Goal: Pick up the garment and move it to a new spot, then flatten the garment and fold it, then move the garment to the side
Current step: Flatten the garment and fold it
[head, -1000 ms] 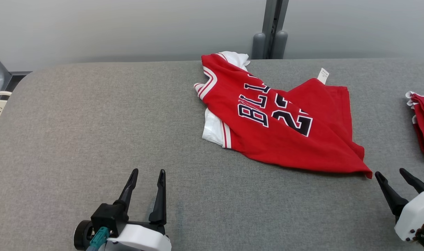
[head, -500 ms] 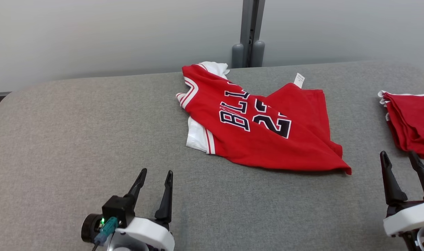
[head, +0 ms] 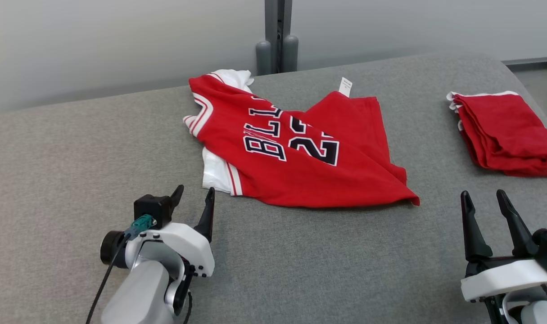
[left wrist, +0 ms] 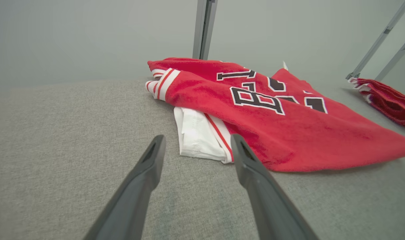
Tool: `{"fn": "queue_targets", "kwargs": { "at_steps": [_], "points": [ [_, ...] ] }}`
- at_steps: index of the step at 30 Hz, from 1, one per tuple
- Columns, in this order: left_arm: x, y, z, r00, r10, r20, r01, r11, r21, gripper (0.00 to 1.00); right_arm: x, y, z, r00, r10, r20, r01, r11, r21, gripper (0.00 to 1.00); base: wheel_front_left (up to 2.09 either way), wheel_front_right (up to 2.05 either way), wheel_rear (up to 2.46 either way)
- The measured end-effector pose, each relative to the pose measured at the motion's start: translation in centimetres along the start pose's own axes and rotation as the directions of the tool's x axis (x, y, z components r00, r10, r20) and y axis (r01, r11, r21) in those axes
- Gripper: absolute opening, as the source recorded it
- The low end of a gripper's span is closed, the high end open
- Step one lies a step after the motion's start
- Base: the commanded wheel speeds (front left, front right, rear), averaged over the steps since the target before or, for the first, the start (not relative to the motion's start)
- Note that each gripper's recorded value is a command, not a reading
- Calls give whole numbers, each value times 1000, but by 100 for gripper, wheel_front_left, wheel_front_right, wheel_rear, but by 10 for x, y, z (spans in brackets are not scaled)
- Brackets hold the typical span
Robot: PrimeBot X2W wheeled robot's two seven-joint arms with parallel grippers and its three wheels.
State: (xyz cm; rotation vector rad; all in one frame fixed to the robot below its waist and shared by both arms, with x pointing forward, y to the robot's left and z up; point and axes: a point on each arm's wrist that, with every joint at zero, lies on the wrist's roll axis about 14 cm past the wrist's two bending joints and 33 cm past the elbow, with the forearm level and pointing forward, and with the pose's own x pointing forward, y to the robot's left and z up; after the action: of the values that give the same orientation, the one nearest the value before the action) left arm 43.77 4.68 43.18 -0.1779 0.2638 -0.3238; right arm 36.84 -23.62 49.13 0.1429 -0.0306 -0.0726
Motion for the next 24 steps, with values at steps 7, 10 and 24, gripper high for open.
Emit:
{"fn": "queue_targets", "kwargs": {
  "at_steps": [7,10,24],
  "points": [
    [45,-1,-20,994,-21,-108,24,999,26,100,0,-21,-10,997,-65,-32,64,998,-17,100,0,0,0],
    [58,0,-29,989,-25,-143,29,999,23,100,-1,-30,-15,995,-92,-48,91,996,-21,100,0,0,0],
    [78,2,-54,974,-35,-223,37,999,5,0,-2,-44,-22,987,-146,-67,144,989,-29,100,0,0,0]
  ]
}}
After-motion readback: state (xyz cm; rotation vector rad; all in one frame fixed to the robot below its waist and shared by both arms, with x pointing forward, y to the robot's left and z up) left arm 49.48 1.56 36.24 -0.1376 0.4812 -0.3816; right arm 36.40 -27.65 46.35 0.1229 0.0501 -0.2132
